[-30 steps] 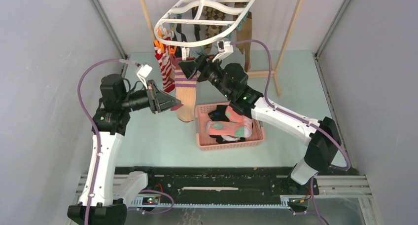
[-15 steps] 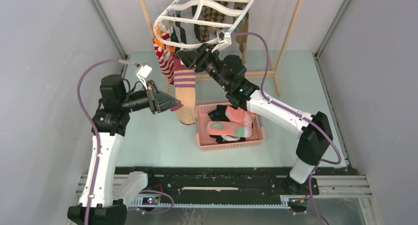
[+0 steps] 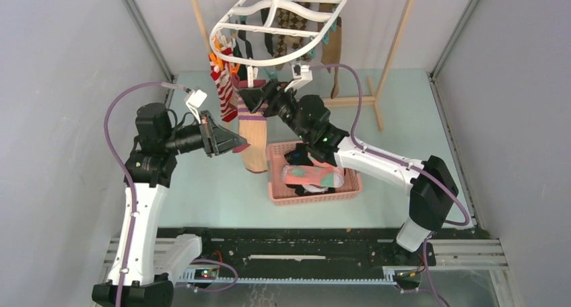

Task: Remove the socks clipped to the hanger
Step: Remove the sock from the hanger.

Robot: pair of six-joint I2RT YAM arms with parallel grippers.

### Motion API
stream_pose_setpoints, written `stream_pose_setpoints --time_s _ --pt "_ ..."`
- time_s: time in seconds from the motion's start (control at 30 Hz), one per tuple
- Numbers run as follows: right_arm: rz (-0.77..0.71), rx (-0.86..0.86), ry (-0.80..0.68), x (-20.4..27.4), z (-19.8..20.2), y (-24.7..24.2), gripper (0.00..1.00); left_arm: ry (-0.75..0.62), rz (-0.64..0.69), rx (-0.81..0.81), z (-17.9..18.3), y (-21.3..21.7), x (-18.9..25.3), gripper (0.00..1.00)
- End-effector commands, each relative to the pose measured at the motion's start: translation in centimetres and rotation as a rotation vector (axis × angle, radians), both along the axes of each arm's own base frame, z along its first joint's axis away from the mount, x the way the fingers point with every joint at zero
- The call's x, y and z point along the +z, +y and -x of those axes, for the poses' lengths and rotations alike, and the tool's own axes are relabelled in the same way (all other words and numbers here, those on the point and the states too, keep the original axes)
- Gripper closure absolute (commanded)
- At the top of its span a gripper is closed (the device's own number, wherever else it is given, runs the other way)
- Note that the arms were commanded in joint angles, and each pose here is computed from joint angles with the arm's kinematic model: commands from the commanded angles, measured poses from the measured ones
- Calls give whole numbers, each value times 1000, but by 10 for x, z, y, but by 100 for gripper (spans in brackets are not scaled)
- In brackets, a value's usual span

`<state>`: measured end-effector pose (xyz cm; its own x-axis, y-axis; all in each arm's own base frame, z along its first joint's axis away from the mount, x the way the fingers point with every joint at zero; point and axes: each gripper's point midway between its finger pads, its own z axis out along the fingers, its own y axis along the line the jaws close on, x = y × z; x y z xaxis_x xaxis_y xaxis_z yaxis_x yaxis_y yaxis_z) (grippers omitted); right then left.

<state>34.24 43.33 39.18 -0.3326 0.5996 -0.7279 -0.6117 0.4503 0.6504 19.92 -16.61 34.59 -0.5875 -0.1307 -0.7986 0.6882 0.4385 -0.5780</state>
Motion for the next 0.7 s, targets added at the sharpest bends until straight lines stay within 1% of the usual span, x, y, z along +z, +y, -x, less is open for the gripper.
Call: stream_pose_setpoints --time_s 0.0,0.13,0.33,0.5,0.67 --pt "-96 -81 -132 54 15 -19 22 -30 -13 -8 4 -1 -1 100" --pt "-139 -100 -160 62 13 -19 25 -36 -15 -7 5 0 1 100" --pt "-178 -112 -152 69 -1 -23 29 -38 -20 -5 7 0 0 100" --pt "-176 -102 -133 68 -11 -19 32 -40 -22 -6 7 0 1 100" --pt "-184 -86 -123 68 -16 -17 38 -44 -22 -4 8 0 2 100"
